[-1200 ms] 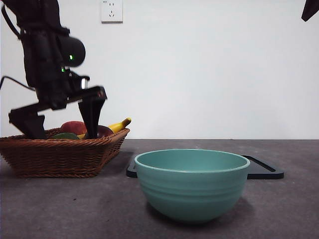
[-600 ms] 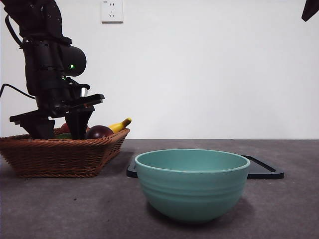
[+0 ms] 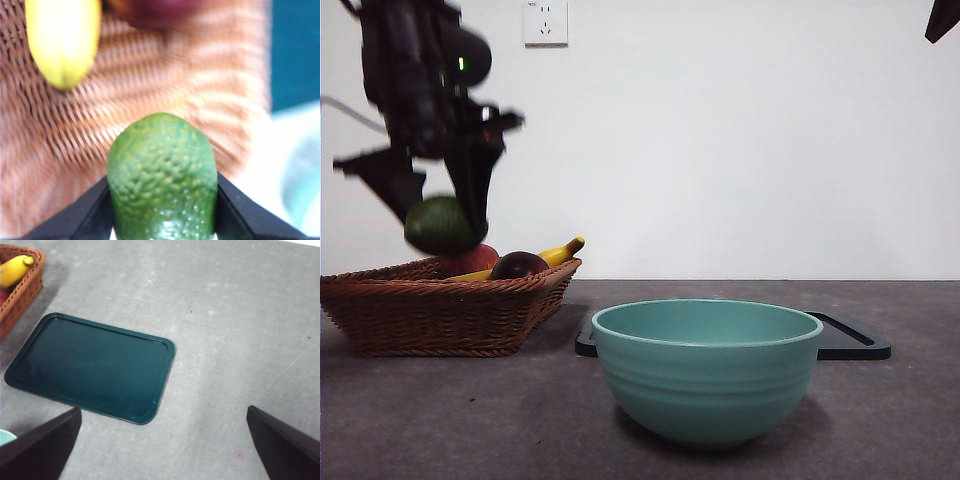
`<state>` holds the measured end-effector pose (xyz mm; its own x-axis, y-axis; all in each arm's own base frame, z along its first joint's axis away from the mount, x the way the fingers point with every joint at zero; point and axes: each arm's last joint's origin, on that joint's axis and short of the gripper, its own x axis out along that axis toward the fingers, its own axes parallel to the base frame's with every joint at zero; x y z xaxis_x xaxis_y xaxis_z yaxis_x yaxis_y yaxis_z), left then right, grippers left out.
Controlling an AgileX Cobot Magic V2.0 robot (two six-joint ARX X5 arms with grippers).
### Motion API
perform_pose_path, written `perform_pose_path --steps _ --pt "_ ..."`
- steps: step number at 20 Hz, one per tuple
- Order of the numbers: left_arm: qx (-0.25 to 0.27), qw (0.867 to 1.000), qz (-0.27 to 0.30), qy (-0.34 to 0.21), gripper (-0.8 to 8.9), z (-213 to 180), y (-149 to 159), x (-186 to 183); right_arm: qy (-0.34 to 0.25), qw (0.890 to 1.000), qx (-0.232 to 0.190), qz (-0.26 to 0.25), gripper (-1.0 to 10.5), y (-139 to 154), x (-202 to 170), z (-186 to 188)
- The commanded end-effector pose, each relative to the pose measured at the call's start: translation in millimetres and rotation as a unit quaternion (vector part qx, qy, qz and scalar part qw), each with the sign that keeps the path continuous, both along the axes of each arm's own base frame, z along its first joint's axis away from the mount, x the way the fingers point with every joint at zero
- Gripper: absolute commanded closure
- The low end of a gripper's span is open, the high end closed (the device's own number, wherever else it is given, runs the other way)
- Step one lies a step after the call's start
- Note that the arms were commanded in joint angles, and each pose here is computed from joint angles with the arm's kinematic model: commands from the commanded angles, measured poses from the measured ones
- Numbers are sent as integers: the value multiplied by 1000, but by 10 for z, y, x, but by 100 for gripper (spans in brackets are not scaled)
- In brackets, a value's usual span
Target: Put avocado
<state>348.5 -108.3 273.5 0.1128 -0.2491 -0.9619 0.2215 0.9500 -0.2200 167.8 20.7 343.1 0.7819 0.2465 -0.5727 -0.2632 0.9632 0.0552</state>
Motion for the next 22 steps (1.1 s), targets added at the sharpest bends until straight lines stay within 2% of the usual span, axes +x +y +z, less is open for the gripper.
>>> perform_pose_path --steps 1,7,13,19,22 --pt "-8 999 -26 -26 724 279 -104 -171 -12 1000 0 4 352 5 11 60" --pt "-21 991 -123 -45 724 550 -651 -681 -12 1000 0 4 352 5 11 60" --pt "-31 969 -238 -50 724 464 -1330 -1088 -12 1000 0 4 352 5 11 60" --pt "-44 953 -294 -58 724 390 -1736 -1383 -12 1000 0 4 352 5 11 60" --pt "-24 950 -306 -58 725 267 -1883 -1434 -12 1000 0 4 352 5 11 60"
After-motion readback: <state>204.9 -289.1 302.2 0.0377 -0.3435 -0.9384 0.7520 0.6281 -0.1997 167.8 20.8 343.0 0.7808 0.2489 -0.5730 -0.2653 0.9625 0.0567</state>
